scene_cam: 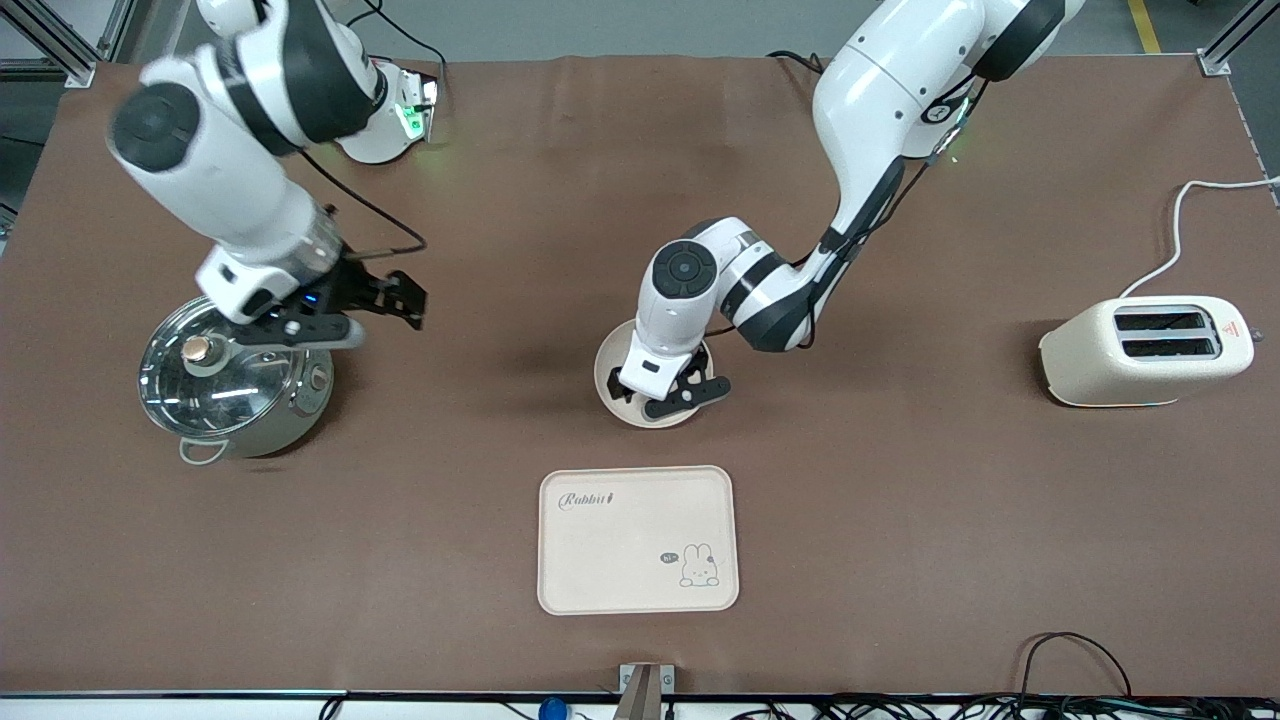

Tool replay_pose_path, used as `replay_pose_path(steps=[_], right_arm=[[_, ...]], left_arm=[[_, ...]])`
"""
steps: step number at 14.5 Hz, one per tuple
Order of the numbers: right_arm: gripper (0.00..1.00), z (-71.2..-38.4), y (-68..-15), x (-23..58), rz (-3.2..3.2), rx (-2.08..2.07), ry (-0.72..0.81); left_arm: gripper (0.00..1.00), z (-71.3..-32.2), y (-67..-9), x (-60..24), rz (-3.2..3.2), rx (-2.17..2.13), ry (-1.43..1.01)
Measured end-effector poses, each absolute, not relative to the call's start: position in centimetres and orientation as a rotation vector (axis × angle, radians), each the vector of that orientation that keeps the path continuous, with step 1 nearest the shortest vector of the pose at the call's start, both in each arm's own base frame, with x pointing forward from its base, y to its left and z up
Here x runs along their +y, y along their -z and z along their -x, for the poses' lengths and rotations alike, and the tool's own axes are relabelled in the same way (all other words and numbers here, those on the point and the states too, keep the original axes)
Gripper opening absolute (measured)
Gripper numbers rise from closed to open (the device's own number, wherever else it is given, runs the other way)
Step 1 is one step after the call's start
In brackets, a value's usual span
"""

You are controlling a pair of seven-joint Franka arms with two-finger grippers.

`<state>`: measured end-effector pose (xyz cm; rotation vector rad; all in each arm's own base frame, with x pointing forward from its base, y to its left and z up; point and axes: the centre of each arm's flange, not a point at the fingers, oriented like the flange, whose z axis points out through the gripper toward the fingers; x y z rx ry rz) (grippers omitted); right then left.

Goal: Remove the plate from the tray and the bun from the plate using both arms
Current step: 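Grasp the bun with the left gripper while the right gripper withdraws, then carry the bun toward the toaster with the left gripper and lower it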

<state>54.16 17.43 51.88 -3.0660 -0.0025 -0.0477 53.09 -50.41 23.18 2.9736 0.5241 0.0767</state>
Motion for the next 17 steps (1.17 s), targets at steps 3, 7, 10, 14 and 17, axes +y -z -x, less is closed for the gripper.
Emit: replay_pose_path(steps=[3, 7, 10, 14, 17], right_arm=[[1.0, -53.2, -56.1, 12.2, 3.07, -0.006, 0.037], [1.0, -52.6, -61.8, 3.9, 3.072, 0.004, -0.022], [1.0, -51.1, -66.5, 1.1, 3.07, 0.053, -0.05], [1.0, -50.4, -68.4, -0.9, 3.068, 0.1, -0.048], [1.0, -50.3, -68.4, -0.6, 3.07, 0.083, -0.049]], left_arm=[[0.96, -52.5, -21.5, -50.2, -2.973, 0.504, -0.09], [0.68, -52.4, -20.2, -49.9, -2.966, 0.504, -0.091], [0.37, -52.4, -20.3, -49.9, -2.964, 0.503, -0.094], [0.07, -52.9, -20.8, -49.6, -2.96, 0.524, -0.105], [0.07, -56.8, -26.9, -45.1, -3.064, 0.404, -0.121]])
